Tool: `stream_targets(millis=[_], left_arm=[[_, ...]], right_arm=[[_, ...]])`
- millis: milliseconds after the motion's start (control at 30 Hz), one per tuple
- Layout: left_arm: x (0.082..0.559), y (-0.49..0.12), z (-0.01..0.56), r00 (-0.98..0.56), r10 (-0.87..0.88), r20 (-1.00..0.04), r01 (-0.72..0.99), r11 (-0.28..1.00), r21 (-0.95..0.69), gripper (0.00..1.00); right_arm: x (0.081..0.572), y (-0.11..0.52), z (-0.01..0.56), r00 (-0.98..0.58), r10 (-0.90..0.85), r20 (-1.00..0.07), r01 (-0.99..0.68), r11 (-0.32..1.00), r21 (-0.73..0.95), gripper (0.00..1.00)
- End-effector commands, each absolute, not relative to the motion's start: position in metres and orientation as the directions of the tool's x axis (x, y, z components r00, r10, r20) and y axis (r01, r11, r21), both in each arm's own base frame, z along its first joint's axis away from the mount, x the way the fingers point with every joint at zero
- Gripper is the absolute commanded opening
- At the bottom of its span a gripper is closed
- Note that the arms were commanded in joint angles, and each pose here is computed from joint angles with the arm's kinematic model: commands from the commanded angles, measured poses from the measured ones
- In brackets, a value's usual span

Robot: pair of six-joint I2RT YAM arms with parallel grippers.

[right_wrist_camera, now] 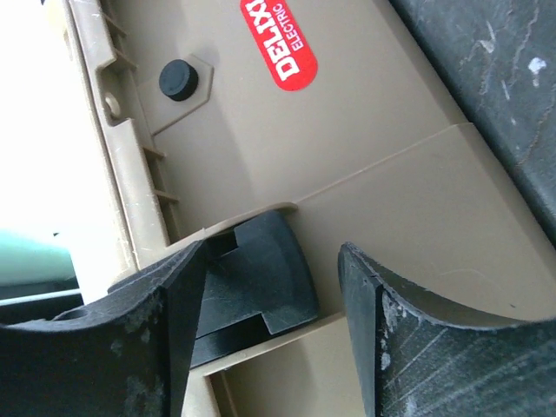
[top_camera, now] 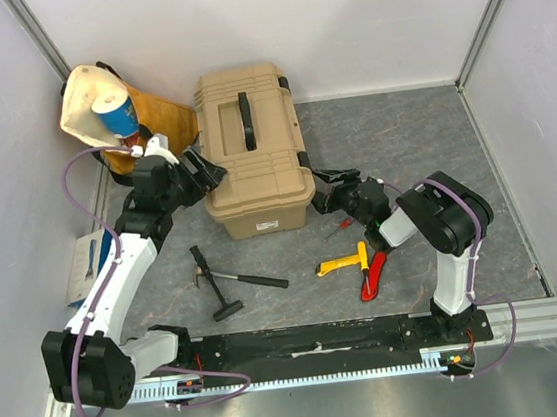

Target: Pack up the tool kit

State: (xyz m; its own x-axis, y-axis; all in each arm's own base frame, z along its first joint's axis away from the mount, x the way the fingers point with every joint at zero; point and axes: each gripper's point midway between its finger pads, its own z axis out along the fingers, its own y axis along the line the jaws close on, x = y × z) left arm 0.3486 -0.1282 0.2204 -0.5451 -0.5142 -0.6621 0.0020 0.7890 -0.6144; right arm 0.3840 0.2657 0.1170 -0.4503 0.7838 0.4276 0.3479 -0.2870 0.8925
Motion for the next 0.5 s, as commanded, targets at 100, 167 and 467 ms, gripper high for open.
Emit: stream_targets(millis=[100, 167, 467], left_arm=[[0.368, -0.148, 0.283, -0.465, -0.547, -0.696, 0.128, 0.736, -0.664, 0.86], [0.367, -0.151, 0.277, -0.484, -0.544, -0.685, 0.130, 0.730, -0.671, 0.86], [0.349, -0.166, 0.226, -0.607, -0.539, -0.583, 0.101, 0.676, -0.730, 0.86]], right_arm=[[0.331, 0.268, 0.274, -0.740, 0.578, 0.345, -0.050, -0.559, 0.828, 0.61], [0.329, 0.264, 0.282, -0.742, 0.571, 0.352, -0.054, -0.574, 0.817, 0.59], [0.317, 0.260, 0.323, -0.788, 0.521, 0.327, -0.097, -0.631, 0.770, 0.59]])
